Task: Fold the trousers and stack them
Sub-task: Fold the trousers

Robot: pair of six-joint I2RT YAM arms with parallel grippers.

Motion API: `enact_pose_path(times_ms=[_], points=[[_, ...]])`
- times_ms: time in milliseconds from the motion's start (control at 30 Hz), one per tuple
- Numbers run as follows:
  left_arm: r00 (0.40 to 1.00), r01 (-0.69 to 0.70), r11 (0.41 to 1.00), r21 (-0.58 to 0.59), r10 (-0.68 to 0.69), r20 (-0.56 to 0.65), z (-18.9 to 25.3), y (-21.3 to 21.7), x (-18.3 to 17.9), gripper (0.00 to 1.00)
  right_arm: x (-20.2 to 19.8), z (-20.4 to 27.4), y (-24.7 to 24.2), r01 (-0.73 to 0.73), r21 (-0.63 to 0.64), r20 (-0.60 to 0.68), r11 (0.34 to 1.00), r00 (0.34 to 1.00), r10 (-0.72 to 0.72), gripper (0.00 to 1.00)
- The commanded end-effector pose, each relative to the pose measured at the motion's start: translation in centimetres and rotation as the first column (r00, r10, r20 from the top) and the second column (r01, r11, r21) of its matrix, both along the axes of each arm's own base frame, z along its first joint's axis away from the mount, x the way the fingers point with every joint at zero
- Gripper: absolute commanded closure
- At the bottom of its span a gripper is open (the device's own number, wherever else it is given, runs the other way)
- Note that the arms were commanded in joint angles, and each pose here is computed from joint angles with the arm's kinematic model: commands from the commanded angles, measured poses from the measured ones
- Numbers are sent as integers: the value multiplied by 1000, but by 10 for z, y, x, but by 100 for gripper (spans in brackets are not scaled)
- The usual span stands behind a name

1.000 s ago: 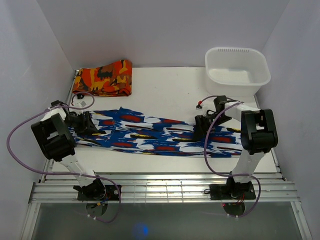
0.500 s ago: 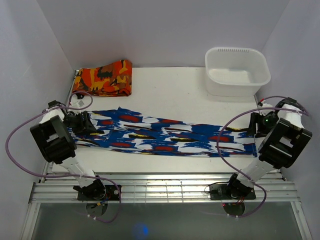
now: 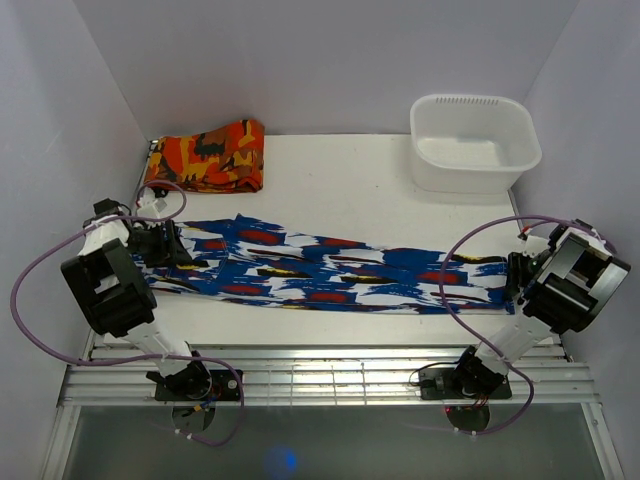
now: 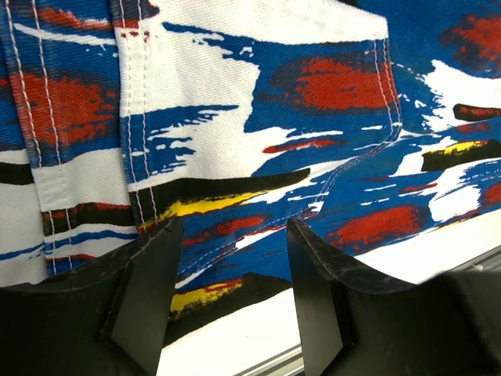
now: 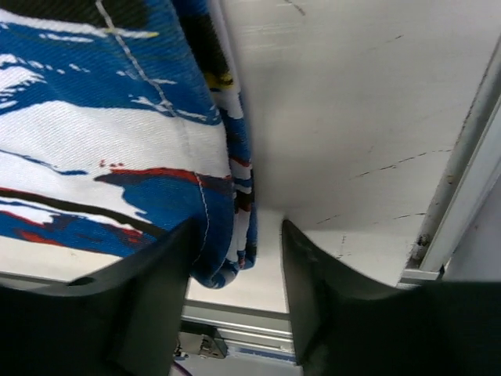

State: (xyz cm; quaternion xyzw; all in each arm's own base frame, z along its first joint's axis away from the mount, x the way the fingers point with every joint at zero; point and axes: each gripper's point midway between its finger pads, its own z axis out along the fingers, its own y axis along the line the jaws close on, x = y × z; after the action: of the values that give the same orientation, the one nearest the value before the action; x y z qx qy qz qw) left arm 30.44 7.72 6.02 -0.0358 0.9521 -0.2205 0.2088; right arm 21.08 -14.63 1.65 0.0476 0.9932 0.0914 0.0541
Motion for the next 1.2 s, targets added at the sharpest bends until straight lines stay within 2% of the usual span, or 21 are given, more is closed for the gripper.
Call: enact_pose_path(times_ms=[0, 33, 67, 200, 367, 500, 600, 733, 800, 833, 933, 1000, 1033, 1167], points=[[996, 11, 1000, 27, -14, 92, 23, 1, 11, 34, 1, -29, 6, 2, 54, -19, 999, 1000, -1, 50], [996, 10, 1000, 21, -12, 93, 23, 0, 12, 34, 4, -29, 12, 4, 96, -9, 995, 1000, -3, 66], [995, 12, 1000, 18, -13, 94, 24, -1, 12, 34, 4, -25, 17, 9, 127, -12, 992, 1000, -8, 73], [993, 21, 1000, 2, -21, 116, 27, -6, 15, 32, 18, 0, 20, -34, 181, 75, 983, 997, 21, 91], [984, 35, 999, -14, -32, 174, 42, -11, 21, 27, 31, 31, -14, -26, 93, 133, 995, 991, 14, 92], [970, 32, 999, 39, -40, 241, 62, -5, 28, 24, 42, 66, -54, -10, -12, 201, 1000, 980, 12, 92], [965, 29, 997, 77, -48, 256, 68, 0, 30, 23, 46, 93, -57, -35, -2, 253, 999, 967, 35, 92], [974, 33, 997, 74, -49, 223, 59, -1, 26, 23, 62, 130, -6, -113, 161, 403, 981, 915, 39, 92], [985, 15, 997, 77, -28, 172, 44, -1, 20, 23, 67, 139, 32, -170, 258, 428, 951, 902, 45, 92], [988, 10, 997, 74, -21, 153, 38, -1, 18, 24, 73, 152, 54, -207, 310, 484, 928, 874, 33, 92], [994, -6, 997, 74, -2, 105, 21, 0, 11, 27, 81, 165, 115, -316, 394, 535, 863, 842, 64, 92], [995, -11, 997, 77, 4, 97, 16, 0, 11, 28, 91, 170, 154, -418, 394, 585, 819, 801, 127, 92], [996, -16, 997, 73, 10, 87, 12, -1, 9, 28, 88, 173, 172, -413, 434, 575, 801, 811, 106, 92], [998, -23, 997, 72, 18, 67, 3, -5, 8, 29, 94, 175, 248, -538, 433, 618, 723, 761, 196, 92]])
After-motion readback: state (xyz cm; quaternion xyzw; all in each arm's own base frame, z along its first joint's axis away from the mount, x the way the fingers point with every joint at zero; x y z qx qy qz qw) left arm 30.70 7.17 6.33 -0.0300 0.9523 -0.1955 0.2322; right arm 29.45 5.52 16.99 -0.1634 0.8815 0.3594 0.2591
